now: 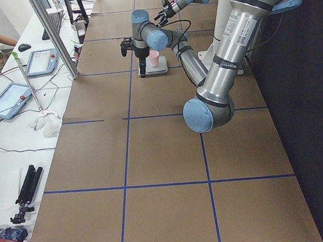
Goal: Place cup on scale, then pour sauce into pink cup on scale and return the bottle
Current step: 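Withdraw the left gripper from the cup while the right gripper reaches toward the glass bottle, then grasp the glass bottle below its spout with the right gripper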
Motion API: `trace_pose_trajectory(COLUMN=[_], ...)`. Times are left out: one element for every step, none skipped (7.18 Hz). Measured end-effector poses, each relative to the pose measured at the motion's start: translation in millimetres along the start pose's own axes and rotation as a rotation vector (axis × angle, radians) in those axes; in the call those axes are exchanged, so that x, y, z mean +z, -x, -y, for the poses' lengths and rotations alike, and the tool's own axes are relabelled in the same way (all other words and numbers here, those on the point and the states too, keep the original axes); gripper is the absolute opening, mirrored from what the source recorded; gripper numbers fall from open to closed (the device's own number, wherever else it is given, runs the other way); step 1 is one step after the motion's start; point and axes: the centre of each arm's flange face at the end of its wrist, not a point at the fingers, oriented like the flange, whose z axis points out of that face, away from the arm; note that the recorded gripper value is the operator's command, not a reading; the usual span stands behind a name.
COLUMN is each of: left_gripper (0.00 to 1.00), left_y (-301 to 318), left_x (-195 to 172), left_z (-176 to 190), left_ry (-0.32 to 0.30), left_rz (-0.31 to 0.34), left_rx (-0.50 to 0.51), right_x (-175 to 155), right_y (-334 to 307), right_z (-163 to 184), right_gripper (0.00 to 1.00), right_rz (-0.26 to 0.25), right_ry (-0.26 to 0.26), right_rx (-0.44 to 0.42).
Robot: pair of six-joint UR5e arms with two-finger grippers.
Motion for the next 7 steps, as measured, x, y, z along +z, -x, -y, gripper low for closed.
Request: trace_pose_trajectory(left_gripper=[1.00,1.00,1.00,1.00,1.00,1.00,1.00], left_y=[24.0,44.4,57.1,63.6,67.2,68.8,69.6], left_x=[-1.6,-2.8,-3.0,-2.5,-2.0,-1.5,-1.2], left_z=[6.7,12.2,15.8,17.8,19.2,20.1,20.6], left_ry=[-0.010,-0.016,-0.018,-0.018,-0.021,-0.025,-0.026], left_rz=[0.024,0.045,0.058,0.067,0.075,0.082,0.087], left_rx=[0.038,0.066,0.081,0.084,0.083,0.083,0.083], right_x=[5.2,11.3,21.2,34.1,45.6,52.3,55.8], right_y=[-0.8,-4.0,-3.6,2.9,9.3,10.7,10.0], right_z=[2.1,4.7,7.2,8.5,8.6,8.8,9.1], right_gripper=[1.00,1.00,1.00,1.00,1.00,1.00,1.00], right_rz=[-0.009,-0.023,-0.037,-0.048,-0.055,-0.061,-0.062], right_ry=[-0.007,-0.015,-0.027,-0.040,-0.050,-0.055,-0.056], right_rx=[-0.020,-0.039,-0.055,-0.061,-0.060,-0.058,-0.055])
